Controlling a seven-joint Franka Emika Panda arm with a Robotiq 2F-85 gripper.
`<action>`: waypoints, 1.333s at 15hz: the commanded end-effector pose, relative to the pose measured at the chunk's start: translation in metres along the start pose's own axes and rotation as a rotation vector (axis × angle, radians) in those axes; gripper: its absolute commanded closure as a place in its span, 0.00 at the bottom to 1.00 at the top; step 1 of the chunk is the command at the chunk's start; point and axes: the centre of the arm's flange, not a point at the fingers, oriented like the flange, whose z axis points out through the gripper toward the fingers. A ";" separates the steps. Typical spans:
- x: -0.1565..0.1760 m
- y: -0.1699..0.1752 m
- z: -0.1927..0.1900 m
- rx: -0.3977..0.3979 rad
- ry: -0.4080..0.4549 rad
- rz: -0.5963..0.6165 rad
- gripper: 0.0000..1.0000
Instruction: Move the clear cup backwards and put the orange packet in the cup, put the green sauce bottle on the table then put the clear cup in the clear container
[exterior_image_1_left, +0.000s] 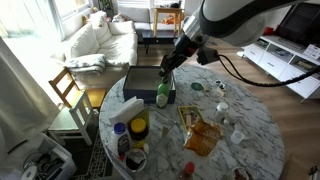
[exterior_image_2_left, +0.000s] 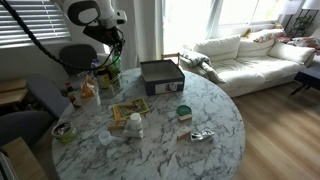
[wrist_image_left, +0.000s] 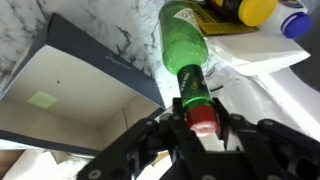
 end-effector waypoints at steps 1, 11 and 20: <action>0.000 0.033 -0.021 -0.100 0.036 0.042 0.92; -0.068 0.127 0.011 -0.477 0.012 0.131 0.92; -0.127 0.171 0.036 -0.563 0.094 0.314 0.92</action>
